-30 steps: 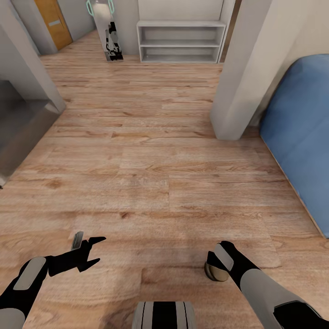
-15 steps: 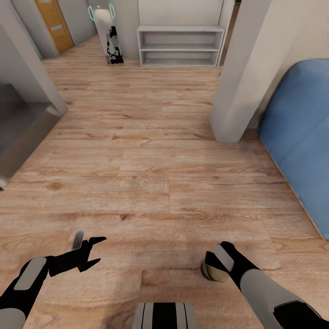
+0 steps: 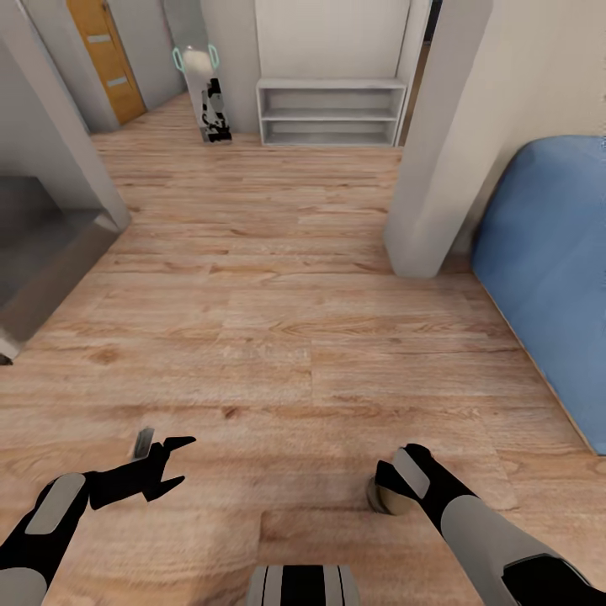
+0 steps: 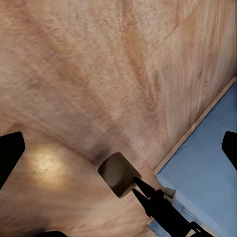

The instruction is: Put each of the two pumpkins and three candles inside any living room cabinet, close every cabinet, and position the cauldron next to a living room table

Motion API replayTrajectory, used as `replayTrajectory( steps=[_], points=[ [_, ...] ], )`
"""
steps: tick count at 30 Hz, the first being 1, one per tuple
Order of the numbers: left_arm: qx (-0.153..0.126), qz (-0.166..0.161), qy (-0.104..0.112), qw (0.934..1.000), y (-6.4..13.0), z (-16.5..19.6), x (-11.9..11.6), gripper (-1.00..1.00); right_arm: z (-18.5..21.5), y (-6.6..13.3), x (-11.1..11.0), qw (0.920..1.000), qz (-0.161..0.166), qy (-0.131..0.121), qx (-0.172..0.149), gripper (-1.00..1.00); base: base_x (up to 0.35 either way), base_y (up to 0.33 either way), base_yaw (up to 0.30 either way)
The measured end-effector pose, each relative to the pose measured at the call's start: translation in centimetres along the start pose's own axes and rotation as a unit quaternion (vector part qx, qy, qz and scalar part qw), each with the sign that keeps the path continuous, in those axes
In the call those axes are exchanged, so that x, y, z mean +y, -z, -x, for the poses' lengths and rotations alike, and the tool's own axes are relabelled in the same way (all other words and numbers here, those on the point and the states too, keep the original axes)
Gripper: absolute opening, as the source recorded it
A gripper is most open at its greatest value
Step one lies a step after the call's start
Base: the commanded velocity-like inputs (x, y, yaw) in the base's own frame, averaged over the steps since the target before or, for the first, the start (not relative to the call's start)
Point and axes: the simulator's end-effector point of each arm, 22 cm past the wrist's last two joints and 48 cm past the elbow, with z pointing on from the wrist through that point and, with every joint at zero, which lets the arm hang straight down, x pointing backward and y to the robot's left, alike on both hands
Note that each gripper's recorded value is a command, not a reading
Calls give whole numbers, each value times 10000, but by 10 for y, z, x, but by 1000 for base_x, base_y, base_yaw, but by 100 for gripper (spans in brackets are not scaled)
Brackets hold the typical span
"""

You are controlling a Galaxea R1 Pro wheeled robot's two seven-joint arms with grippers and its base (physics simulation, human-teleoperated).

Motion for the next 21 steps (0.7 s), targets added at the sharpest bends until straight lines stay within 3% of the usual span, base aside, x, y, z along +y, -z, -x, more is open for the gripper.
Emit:
replayTrajectory(
  steps=[21],
  points=[
    [-133, -263, -277, 9992, 22, 0, -40, 100, 40, 49, 18, 9982, 264, -18, -546, -100, 0, 0, 17]
  ],
)
